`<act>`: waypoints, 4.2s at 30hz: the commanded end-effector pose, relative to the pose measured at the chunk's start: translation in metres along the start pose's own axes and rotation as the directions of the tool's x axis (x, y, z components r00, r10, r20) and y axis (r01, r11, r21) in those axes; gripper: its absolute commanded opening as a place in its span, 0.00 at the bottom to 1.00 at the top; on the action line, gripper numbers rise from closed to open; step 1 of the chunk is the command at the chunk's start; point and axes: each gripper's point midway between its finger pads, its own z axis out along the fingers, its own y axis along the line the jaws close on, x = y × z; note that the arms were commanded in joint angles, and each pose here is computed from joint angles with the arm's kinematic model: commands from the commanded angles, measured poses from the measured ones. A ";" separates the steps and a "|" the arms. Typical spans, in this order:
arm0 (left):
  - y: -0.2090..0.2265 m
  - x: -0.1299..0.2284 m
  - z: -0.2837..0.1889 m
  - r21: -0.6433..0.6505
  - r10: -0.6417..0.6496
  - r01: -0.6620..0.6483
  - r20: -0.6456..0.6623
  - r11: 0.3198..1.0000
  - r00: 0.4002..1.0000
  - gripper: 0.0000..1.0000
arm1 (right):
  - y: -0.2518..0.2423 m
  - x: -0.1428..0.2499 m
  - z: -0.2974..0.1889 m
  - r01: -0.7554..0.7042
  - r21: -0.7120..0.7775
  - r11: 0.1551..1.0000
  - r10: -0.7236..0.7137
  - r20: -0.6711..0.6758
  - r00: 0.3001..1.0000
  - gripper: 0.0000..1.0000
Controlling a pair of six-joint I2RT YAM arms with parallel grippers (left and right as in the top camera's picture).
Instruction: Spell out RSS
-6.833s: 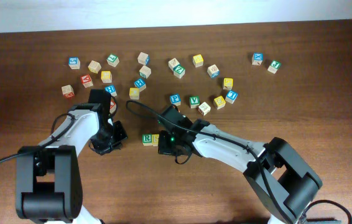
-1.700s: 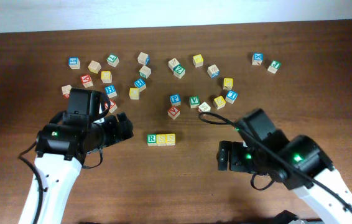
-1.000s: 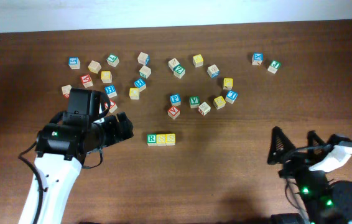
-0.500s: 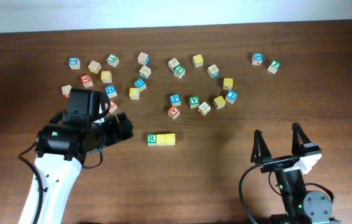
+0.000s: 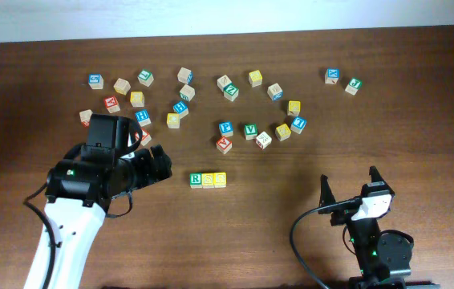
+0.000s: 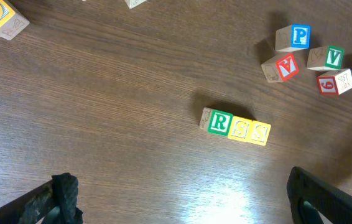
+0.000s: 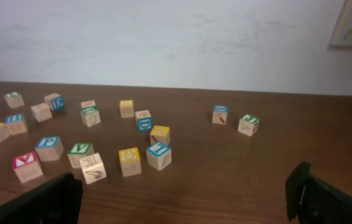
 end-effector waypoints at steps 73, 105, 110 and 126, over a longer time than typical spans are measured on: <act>0.061 0.015 -0.002 -0.125 0.254 -0.320 0.881 0.939 0.400 0.99 | -0.006 0.002 0.000 -0.009 0.033 0.999 0.009 -0.002 1.000 0.98; 0.059 0.016 -0.002 -0.059 0.189 -0.303 0.887 0.951 0.422 0.99 | -0.006 0.002 0.000 -0.009 0.033 0.999 0.009 -0.002 1.000 0.98; 0.059 0.016 -0.002 -0.059 0.189 -0.303 0.887 0.951 0.422 0.99 | -0.006 0.002 0.000 -0.009 0.033 0.999 0.009 -0.002 1.000 0.98; 0.059 0.016 -0.002 -0.059 0.189 -0.303 0.887 0.951 0.422 0.99 | -0.006 0.002 0.000 -0.009 0.033 0.999 0.009 -0.002 1.000 0.98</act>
